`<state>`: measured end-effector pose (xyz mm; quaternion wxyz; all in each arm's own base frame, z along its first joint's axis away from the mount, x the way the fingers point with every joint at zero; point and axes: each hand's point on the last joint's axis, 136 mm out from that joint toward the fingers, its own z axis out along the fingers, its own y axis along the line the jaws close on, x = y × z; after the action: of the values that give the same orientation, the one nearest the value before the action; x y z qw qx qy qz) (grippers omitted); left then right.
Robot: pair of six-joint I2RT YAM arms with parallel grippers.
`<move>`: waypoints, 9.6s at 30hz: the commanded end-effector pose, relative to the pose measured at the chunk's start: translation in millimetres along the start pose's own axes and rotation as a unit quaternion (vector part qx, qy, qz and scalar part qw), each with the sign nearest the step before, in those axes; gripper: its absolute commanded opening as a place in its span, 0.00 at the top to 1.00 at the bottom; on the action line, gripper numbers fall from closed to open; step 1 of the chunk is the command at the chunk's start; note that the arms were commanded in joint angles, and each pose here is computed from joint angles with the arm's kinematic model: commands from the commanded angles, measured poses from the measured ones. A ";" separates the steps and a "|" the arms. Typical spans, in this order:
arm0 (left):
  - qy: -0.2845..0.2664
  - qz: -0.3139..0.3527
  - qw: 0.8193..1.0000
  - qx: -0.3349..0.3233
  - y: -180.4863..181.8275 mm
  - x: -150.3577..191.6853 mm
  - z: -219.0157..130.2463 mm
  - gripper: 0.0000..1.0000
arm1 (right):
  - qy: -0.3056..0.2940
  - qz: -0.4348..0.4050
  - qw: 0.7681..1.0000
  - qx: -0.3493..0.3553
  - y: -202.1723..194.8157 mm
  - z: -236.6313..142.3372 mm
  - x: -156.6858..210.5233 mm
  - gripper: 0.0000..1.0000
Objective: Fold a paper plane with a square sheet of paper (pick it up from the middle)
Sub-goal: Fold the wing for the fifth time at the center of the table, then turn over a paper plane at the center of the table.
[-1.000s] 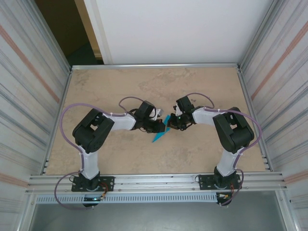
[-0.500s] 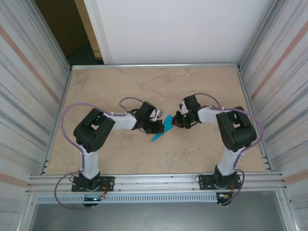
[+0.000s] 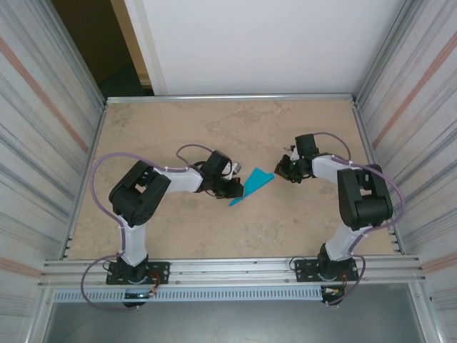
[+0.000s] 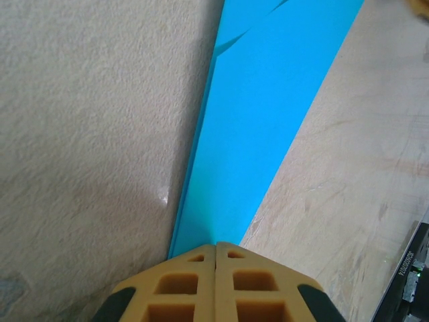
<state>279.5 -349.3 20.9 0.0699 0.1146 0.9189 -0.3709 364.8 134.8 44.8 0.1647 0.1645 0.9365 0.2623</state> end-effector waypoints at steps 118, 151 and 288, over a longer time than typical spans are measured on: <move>0.022 -0.004 0.998 -0.064 35.4 75.4 -66.5 0.90 | 0.192 -0.104 0.975 0.035 15.9 65.1 108.0 0.92; -0.211 -0.043 0.967 -0.133 87.7 -14.5 -170.4 0.01 | -0.015 0.015 0.964 0.265 54.9 15.4 79.7 0.34; -0.144 -0.128 0.980 -0.050 74.3 -13.8 -85.4 0.98 | 0.079 -0.219 0.973 -0.010 127.2 29.2 142.9 0.43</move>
<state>311.0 -240.7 38.0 0.1636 -0.0651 0.9237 -0.3402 279.1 300.7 63.0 0.1561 -0.0528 0.9539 0.2510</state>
